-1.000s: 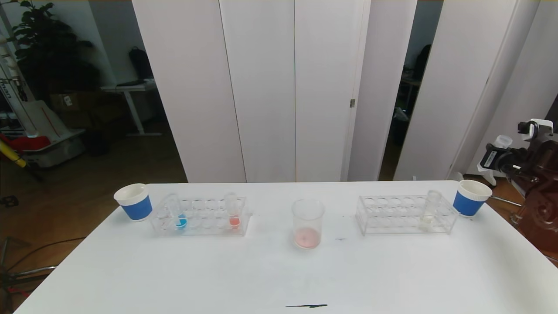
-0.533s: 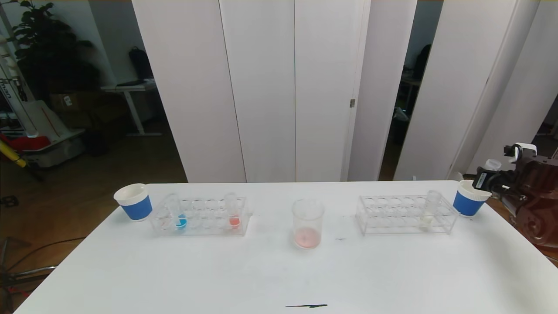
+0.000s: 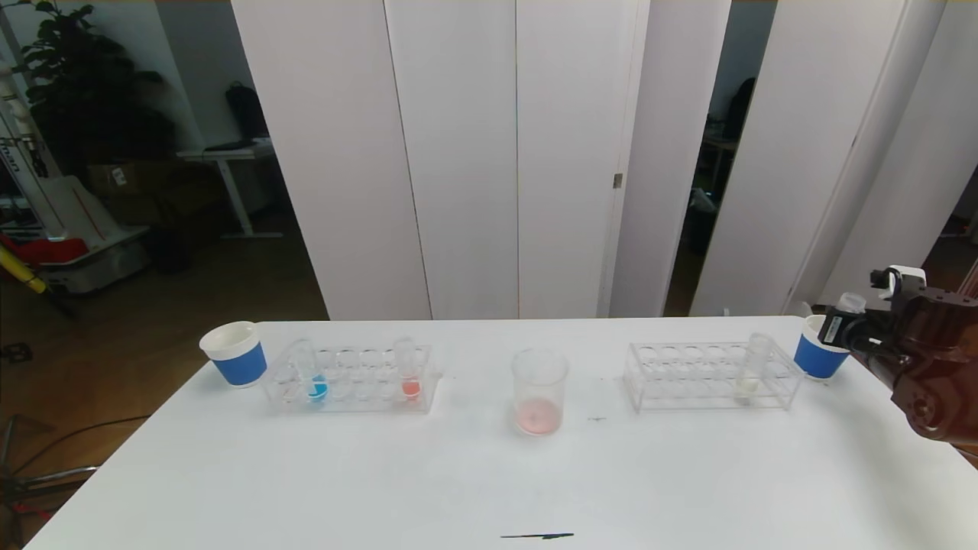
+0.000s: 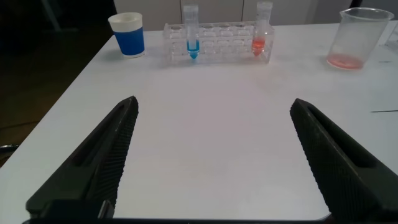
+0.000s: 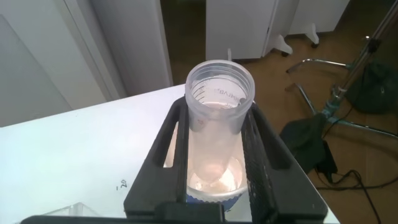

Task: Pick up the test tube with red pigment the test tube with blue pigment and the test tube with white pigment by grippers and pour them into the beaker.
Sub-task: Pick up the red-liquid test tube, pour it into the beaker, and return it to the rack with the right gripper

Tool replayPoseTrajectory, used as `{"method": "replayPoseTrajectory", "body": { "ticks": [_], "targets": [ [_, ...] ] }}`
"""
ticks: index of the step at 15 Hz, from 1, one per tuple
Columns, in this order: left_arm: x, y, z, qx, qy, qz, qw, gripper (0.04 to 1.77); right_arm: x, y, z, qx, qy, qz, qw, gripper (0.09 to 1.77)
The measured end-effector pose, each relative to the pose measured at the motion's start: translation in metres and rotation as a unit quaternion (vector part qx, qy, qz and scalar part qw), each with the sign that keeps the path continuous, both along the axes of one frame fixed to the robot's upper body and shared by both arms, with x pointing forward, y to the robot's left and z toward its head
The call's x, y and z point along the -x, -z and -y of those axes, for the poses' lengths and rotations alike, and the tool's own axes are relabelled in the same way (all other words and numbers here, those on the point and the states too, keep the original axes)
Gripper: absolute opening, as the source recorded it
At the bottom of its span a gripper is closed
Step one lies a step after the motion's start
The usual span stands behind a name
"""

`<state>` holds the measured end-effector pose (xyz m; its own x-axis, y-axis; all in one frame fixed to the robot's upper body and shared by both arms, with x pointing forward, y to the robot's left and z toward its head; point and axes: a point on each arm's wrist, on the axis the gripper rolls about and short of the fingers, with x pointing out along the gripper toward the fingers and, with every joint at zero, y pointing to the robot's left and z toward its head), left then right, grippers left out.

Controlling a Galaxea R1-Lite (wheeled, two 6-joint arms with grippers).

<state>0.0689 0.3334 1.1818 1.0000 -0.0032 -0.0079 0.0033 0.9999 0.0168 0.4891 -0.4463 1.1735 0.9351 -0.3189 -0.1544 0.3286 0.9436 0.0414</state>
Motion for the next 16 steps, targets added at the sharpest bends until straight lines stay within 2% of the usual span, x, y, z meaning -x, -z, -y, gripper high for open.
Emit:
{"method": "replayPoseTrajectory", "body": {
  "ticks": [1, 3, 4, 8, 11, 14, 16],
  "targets": [
    [0.000, 0.000, 0.000, 0.000, 0.000, 0.000, 1.0000, 1.75, 0.001, 0.002, 0.000, -0.002, -0.006, -0.003, 1.000, 0.85],
    [0.000, 0.000, 0.000, 0.000, 0.000, 0.000, 1.0000, 1.75, 0.002, 0.003, 0.000, -0.004, -0.008, -0.007, 1.000, 1.52],
    [0.000, 0.000, 0.000, 0.000, 0.000, 0.000, 1.0000, 1.75, 0.003, 0.004, 0.001, -0.003, -0.008, -0.008, 1.000, 1.71],
    [0.000, 0.000, 0.000, 0.000, 0.000, 0.000, 1.0000, 1.75, 0.004, 0.001, 0.003, -0.003, -0.006, -0.005, 1.000, 1.75],
    [0.000, 0.000, 0.000, 0.000, 0.000, 0.000, 1.0000, 1.75, 0.007, -0.013, 0.005, 0.000, -0.009, 0.010, 1.000, 1.75],
    [0.000, 0.000, 0.000, 0.000, 0.000, 0.000, 1.0000, 1.75, 0.015, -0.041, 0.003, 0.005, -0.019, 0.028, 0.999, 1.75],
    [0.000, 0.000, 0.000, 0.000, 0.000, 0.000, 1.0000, 1.75, 0.026, -0.067, 0.000, 0.008, -0.028, 0.025, 0.999, 1.75]
  ]
}}
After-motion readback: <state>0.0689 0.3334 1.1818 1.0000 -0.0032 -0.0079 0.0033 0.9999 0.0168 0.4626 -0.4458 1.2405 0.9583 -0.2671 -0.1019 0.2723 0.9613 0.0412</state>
